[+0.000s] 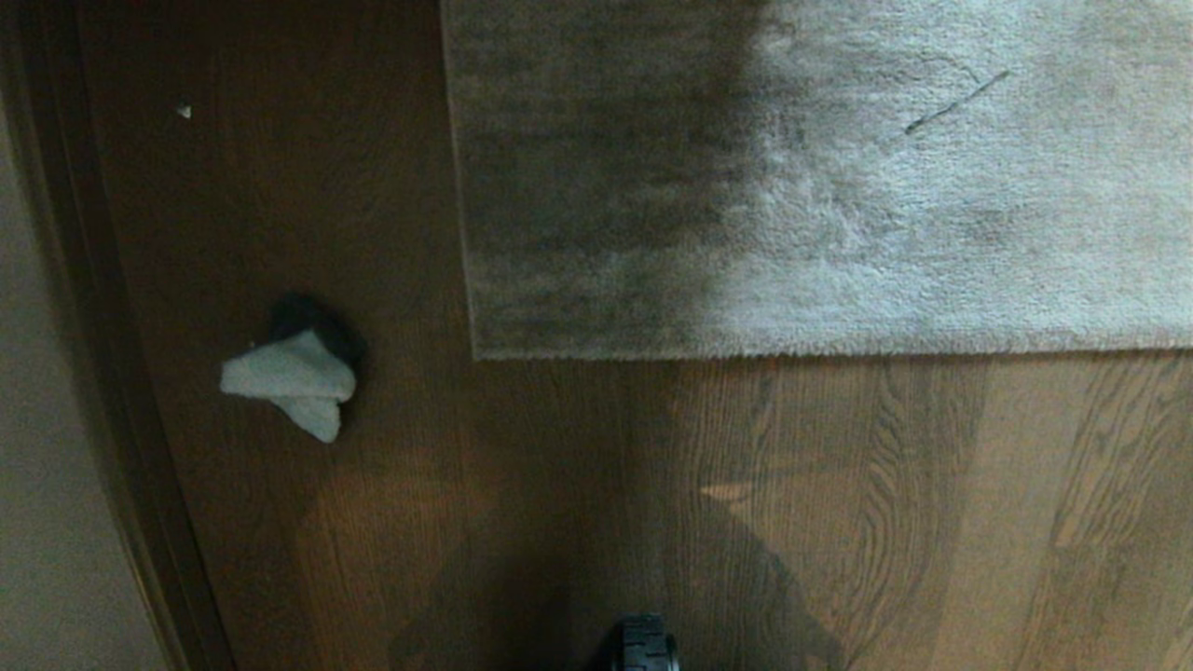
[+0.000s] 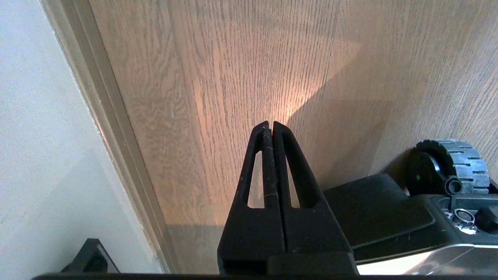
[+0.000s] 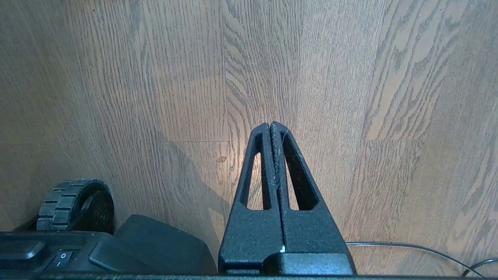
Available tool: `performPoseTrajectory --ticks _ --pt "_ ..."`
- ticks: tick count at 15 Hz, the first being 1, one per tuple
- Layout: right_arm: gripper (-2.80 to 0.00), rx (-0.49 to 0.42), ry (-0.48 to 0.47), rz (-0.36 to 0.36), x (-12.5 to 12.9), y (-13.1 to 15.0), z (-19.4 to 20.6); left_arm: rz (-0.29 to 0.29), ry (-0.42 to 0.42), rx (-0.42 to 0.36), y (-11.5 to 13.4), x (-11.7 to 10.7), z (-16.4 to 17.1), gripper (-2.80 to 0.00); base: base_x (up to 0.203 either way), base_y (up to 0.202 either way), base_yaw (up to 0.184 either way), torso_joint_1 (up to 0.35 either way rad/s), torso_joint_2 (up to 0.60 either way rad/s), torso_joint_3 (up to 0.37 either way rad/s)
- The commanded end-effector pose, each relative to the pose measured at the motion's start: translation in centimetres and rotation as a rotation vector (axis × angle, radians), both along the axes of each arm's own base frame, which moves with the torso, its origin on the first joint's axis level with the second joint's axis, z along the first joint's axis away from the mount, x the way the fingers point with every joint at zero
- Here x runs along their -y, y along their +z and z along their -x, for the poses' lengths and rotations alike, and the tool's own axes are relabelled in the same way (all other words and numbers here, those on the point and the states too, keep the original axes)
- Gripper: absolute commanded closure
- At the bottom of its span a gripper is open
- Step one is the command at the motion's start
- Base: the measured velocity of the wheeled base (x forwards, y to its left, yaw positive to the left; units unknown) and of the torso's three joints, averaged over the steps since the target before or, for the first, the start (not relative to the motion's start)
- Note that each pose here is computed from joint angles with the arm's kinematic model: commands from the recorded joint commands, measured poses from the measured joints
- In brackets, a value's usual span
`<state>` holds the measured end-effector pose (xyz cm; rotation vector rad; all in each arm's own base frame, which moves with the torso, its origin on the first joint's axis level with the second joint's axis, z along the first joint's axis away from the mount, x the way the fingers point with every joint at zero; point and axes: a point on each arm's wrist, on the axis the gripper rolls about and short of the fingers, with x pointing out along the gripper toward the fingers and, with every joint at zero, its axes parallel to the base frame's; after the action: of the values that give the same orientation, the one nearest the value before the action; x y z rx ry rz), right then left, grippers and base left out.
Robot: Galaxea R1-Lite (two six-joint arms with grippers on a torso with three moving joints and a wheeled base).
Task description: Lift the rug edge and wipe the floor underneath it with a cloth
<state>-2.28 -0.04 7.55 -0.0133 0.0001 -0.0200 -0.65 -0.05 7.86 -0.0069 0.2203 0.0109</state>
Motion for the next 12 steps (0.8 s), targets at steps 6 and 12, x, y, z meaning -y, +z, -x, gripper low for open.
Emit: performPoseTrajectory --ticks 6,12 --pt "0.00 0.000 0.001 -0.003 0.0 0.0 0.0 -0.003 -0.014 0.205 -0.3 0.0 1.6 0.00 0.000 0.000 0.000 0.000 0.00 0.000" --pt "0.00 -0.001 0.000 -0.006 0.0 0.0 0.0 -0.001 -0.007 0.220 -0.3 -0.1 1.6 0.00 0.000 0.000 0.000 0.000 0.00 0.000"
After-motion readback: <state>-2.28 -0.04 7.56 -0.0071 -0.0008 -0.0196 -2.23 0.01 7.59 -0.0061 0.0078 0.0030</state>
